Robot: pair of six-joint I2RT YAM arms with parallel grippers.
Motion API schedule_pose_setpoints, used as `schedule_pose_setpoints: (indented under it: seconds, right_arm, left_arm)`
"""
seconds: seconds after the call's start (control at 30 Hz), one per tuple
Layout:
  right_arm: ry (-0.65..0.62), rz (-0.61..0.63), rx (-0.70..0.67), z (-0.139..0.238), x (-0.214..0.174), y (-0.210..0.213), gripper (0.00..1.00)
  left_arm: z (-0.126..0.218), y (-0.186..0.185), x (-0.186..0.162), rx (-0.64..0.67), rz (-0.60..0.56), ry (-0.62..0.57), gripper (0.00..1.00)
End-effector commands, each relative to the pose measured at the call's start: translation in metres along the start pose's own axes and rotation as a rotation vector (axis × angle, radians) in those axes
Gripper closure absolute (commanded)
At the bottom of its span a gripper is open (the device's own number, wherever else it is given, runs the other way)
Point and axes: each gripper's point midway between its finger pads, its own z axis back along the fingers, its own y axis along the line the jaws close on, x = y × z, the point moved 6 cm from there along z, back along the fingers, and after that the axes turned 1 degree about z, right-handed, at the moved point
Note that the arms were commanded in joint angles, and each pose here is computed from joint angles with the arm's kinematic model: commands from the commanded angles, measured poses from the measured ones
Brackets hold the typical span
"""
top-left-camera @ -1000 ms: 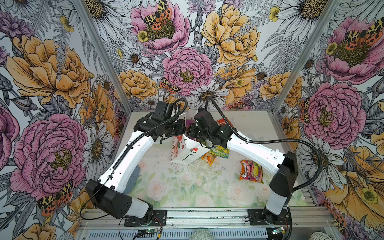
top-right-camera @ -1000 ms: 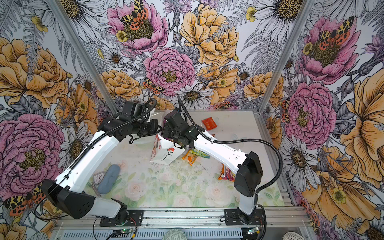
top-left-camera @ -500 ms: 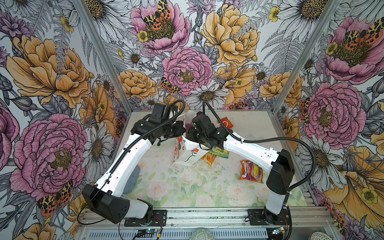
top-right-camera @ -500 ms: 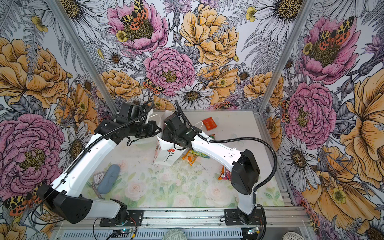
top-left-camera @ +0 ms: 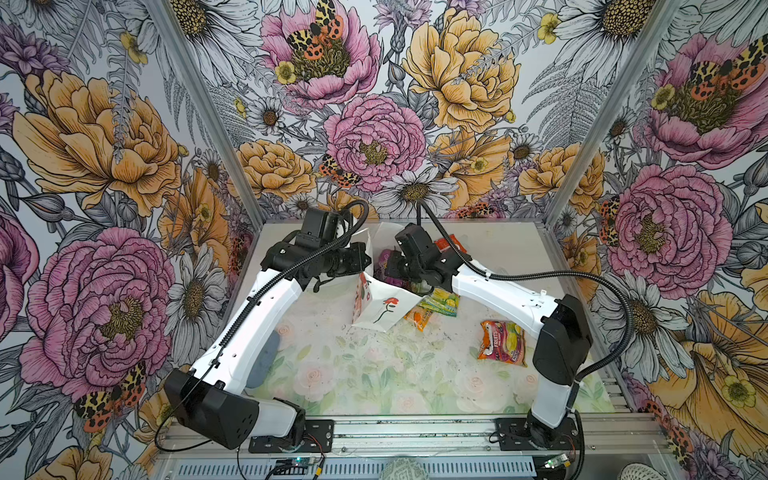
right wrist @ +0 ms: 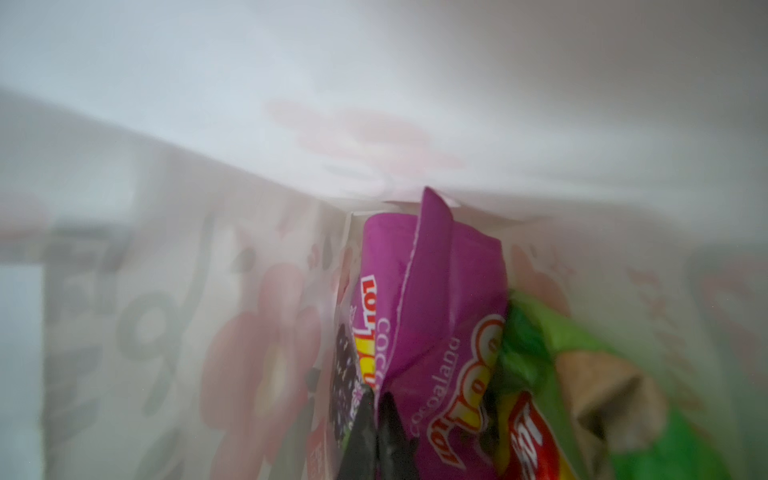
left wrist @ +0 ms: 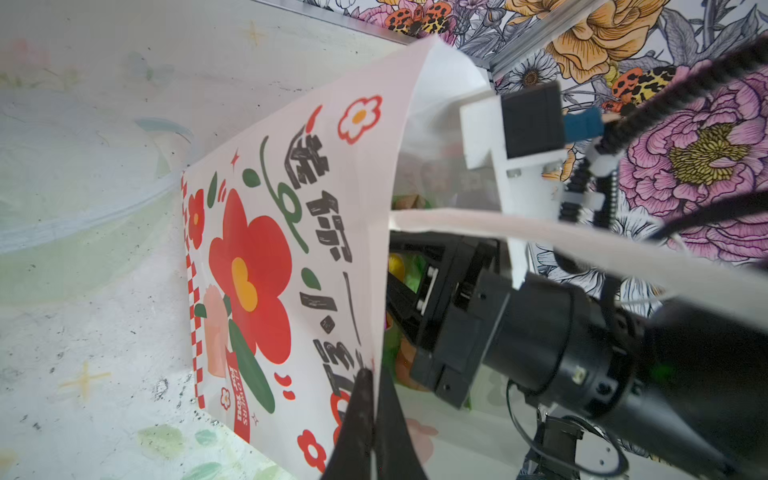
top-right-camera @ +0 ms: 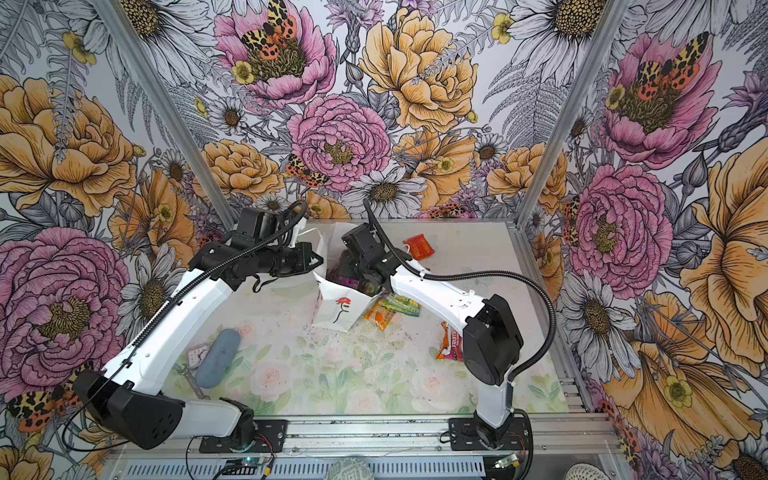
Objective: Place the snacks into the paper bag
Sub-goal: 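Open the right gripper inside the paper bag to release the candy bag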
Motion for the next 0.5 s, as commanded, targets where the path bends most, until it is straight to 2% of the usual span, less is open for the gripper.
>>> schedule_pose_setpoints:
  seconds: [0.0,0.27,0.47]
  right_arm:
    - [-0.001,0.014,0.072,0.003,0.008,0.014,1.00]
    - [0.066,0.035,0.069,-0.021,-0.015,0.021,1.00]
    - [0.048,0.040,0.042,-0.024,-0.015,0.019,1.00]
  left_arm:
    - [0.011,-0.007,0.010,-0.063,-0.048,-0.066,1.00]
    - [0.010,-0.003,0.012,-0.064,-0.041,-0.080,1.00]
    - [0.008,0.002,0.013,-0.053,-0.025,-0.080,1.00]
